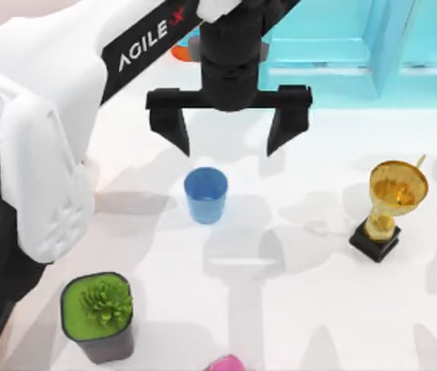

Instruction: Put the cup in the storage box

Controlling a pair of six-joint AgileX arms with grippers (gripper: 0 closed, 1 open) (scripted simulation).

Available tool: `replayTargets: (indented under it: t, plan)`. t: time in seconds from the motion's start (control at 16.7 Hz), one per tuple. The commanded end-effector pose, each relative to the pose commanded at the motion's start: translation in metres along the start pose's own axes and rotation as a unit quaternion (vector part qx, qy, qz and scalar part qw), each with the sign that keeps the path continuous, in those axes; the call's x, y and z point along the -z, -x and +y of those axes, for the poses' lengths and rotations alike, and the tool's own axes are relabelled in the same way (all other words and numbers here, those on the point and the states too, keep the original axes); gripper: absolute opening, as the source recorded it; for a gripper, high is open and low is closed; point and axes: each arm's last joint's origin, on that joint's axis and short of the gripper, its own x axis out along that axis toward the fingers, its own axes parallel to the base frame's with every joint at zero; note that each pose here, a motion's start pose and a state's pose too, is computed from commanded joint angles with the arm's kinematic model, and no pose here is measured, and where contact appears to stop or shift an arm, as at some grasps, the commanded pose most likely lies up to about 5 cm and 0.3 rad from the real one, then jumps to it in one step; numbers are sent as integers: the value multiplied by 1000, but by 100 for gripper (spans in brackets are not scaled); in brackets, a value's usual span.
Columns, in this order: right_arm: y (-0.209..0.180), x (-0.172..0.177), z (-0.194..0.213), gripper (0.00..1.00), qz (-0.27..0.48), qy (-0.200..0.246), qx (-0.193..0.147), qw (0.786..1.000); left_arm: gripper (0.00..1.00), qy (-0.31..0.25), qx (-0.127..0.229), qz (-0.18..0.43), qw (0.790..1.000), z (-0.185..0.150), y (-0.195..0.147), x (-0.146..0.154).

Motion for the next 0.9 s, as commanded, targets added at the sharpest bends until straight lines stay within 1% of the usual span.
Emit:
replayTargets:
  t: [0.12,0.36,0.48,0.6,0.84,0.9]
  plan:
    - [0,0,0,100,0,0,0,1000,100,0,1,-1,1000,-1,-16,-2]
    - [0,0,0,100,0,0,0,1000,100,0,-2,3,1000,-1,-67,-1]
    - [0,0,0,100,0,0,0,1000,100,0,-1,2,1000,-1,-84,1]
    - [0,0,0,100,0,0,0,1000,100,0,-1,1,1000,0,-91,3]
    - [0,0,0,100,0,0,0,1000,100,0,-1,1,1000,0,-92,3]
    - [0,0,0,100,0,0,0,1000,92,0,-1,1,1000,0,-92,3]
